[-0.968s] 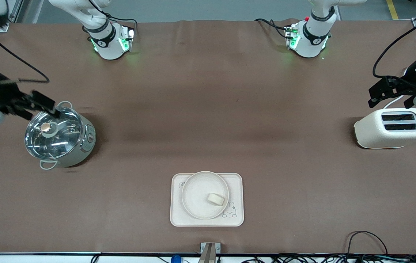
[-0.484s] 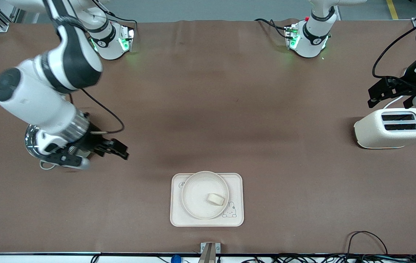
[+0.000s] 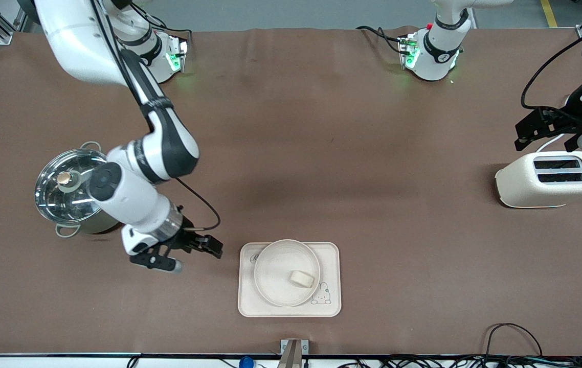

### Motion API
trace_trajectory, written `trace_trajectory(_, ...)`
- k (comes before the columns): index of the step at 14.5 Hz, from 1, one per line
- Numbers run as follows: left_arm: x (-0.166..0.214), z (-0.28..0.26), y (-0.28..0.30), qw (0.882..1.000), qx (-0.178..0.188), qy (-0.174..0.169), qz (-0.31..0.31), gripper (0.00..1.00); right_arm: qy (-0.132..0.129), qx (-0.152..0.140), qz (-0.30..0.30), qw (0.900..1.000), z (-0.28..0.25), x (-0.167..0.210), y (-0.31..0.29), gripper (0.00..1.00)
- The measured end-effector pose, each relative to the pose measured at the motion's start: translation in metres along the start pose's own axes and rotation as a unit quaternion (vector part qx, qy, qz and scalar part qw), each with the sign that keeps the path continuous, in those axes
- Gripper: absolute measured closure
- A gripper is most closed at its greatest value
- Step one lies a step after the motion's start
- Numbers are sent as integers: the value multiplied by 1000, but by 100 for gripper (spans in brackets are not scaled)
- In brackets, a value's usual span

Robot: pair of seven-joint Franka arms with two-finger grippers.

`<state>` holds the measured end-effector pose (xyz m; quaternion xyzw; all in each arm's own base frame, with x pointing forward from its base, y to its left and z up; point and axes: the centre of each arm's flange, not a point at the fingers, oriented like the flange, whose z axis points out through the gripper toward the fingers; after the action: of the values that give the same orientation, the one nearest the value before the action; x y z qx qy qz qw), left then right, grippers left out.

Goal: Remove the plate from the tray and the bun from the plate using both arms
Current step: 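Reach the right gripper down to the white plate rim and grasp it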

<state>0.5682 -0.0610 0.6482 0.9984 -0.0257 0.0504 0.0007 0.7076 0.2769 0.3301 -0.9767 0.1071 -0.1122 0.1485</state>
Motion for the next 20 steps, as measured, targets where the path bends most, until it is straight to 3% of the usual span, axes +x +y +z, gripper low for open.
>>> trace_trajectory(5, 0, 0, 0, 1000, 0, 0, 0, 0, 1, 0, -41, 999, 70, -34, -42, 0)
trace_trajectory(8, 0, 0, 1, 1000, 0, 0, 1, 0, 15, -10, -63, 998, 103, -42, -57, 4)
trace_trajectory(10, 0, 0, 1, 1000, 0, 0, 0, 0, 25, -12, -68, 997, 121, -40, -58, 18)
trace_trajectory(11, 0, 0, 0, 1000, 0, 0, 0, 0, 30, -12, -68, 997, 129, -38, -55, 19)
trace_trajectory(12, 0, 0, 0, 1000, 0, 0, 0, 0, 33, -14, -68, 997, 136, -35, -52, 26)
trace_trajectory(20, 0, 0, 0, 1000, 0, 0, 0, 0, 52, -22, -71, 996, 167, -26, -33, 47)
